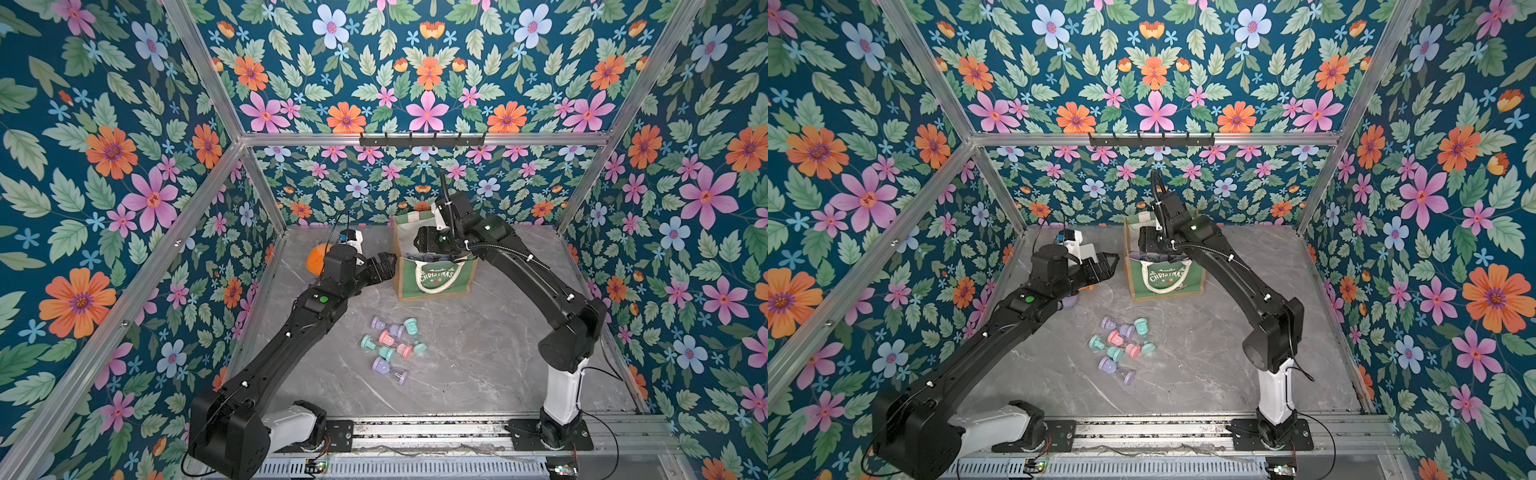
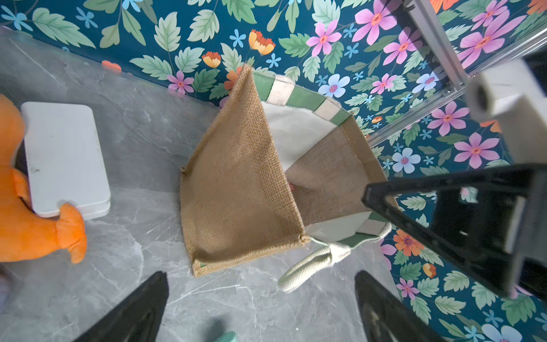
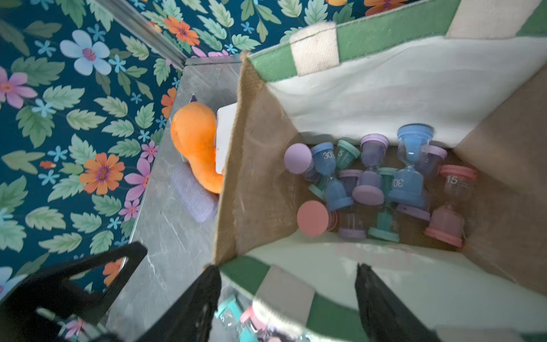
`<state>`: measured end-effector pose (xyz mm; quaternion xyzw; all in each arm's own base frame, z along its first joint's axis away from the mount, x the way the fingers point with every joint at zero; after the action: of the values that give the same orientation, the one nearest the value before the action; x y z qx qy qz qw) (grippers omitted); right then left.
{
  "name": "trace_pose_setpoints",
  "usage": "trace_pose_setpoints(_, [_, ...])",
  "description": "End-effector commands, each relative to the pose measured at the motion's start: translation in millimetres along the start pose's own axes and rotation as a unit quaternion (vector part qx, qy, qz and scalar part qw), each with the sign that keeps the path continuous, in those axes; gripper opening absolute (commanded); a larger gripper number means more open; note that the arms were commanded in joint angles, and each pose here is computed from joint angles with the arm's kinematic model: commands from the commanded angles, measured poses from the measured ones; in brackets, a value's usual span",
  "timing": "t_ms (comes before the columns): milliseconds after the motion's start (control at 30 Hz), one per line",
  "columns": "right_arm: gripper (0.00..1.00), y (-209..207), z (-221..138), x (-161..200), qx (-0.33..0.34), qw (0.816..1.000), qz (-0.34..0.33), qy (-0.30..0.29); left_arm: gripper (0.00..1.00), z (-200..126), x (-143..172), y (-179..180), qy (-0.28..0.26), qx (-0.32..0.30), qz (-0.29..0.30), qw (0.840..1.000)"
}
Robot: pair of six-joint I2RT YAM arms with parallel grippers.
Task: Put the hourglass into the canvas bag
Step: Place the hourglass in the canvas bag, then pick up the hourglass from the center of the board.
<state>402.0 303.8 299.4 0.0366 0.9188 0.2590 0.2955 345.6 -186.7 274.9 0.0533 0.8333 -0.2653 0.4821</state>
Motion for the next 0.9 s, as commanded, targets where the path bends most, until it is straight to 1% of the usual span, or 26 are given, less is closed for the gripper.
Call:
trace_pose_setpoints(0, [0.74,0.1,-18.5,17.9,0.008,1.0,-0.018,-0.007,1.0,-9.0,12.4,2.4,0.017,-0.005,0.008,1.0])
trace_pose_setpoints(100, [0.74,-1.7,-31.8,44.5,0.014,1.0,-0.026,-0.009,1.0,-20.2,23.7,4.5,0.023,-0.013,0.008,1.0])
trace_pose_setpoints(133, [0.75,-2.2,-30.1,57.0,0.015,0.999,-0.03,-0.004,1.0,-23.6,28.8,4.9,0.025,-0.014,0.006,1.0])
trace_pose_setpoints(167, [0.75,0.4,-41.6,62.4,0.007,0.999,-0.033,-0.011,1.0,-25.7,33.8,5.9,0.028,-0.014,0.005,1.0])
trace_pose_setpoints(367, [0.75,-10.5,-33.7,123.7,0.031,0.998,-0.047,0.01,1.0,-38.4,67.9,12.8,0.057,-0.023,-0.008,0.998])
trace_pose_setpoints(500, [0.75,-20.4,-8.7,166.4,0.038,0.997,-0.04,0.049,1.0,-42.8,87.1,15.0,0.069,-0.028,-0.016,0.997])
trace_pose_setpoints(600, [0.75,-28.8,10.3,191.0,0.046,0.996,-0.034,0.07,1.0,-42.4,99.2,14.8,0.077,-0.032,-0.02,0.996])
trace_pose_setpoints(800, [0.74,-52.6,44.9,224.2,0.07,0.992,-0.002,0.105,1.0,-42.8,110.8,17.9,0.069,-0.044,-0.033,0.996])
trace_pose_setpoints(867, [0.74,-65.6,58.8,235.9,0.096,0.989,0.0,0.116,1.0,-42.7,112.7,20.9,0.07,-0.05,-0.033,0.996])
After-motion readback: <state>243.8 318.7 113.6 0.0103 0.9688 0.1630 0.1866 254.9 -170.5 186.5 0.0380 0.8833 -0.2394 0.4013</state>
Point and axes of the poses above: each gripper's point midway between its finger pads, its own z axis out along the fingers, its own y axis along the line the jaws close on, x = y × z, the point moved 1 cm from there along -z, back along the fingers, and after that the axes turned 13 degrees about z, right-handed, at the moved point
